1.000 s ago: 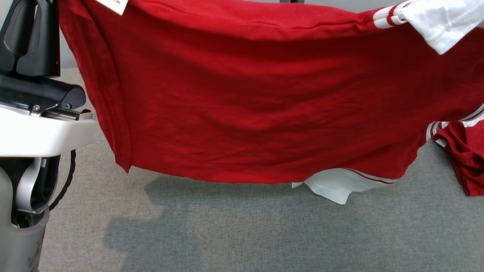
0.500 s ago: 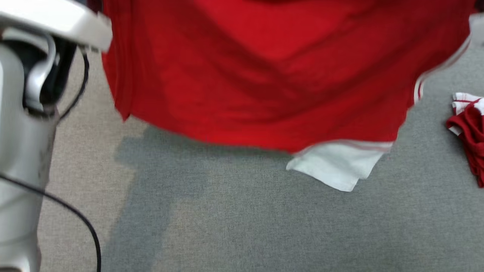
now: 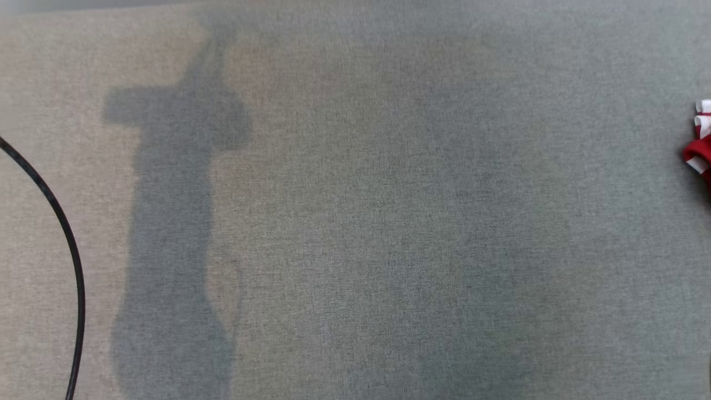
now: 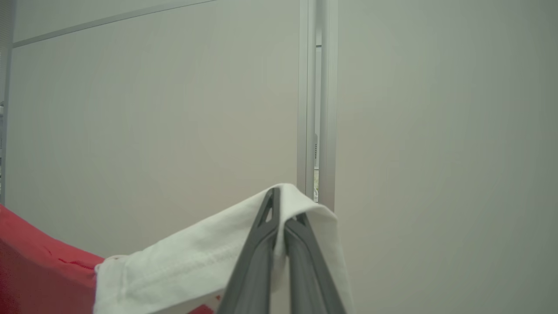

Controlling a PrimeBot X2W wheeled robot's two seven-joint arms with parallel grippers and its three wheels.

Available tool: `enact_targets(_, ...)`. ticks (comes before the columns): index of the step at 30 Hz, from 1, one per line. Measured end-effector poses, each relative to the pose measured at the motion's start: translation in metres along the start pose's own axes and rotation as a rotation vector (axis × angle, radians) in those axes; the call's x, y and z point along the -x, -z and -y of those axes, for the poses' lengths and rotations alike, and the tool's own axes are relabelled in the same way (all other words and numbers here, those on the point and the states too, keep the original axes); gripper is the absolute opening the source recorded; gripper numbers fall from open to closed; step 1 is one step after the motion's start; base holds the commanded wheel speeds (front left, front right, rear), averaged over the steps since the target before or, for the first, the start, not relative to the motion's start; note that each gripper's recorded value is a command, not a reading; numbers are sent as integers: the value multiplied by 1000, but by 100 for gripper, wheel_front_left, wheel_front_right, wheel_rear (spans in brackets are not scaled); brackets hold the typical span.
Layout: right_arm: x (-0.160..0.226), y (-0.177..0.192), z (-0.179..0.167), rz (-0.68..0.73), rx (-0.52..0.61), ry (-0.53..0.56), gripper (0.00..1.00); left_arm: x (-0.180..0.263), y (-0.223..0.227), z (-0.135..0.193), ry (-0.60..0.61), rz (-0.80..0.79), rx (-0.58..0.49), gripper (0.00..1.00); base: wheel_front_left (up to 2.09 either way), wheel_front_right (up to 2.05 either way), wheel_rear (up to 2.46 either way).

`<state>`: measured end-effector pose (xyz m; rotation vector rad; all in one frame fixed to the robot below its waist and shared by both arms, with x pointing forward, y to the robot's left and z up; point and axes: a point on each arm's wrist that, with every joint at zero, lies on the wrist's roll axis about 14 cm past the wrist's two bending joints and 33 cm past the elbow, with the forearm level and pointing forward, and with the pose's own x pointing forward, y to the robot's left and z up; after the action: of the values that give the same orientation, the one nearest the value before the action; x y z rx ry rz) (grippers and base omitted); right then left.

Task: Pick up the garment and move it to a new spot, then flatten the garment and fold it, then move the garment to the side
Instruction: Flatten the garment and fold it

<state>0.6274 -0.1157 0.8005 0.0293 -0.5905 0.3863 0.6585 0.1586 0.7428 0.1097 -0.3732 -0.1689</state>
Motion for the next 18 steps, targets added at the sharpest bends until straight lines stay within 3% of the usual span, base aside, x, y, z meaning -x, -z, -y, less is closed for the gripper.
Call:
enact_targets(7,11,82,-5,-161,-88,12,0,2,85,23,44,-154,94,0,0,0,0)
enact_targets(12,59,170,-7,-340,-201,54,0,48,186,40,35,-353,180,0,0,0,0)
enact_targets(18,124,222,-17,-461,-363,115,0,110,244,62,25,-483,274,0,0,0,0)
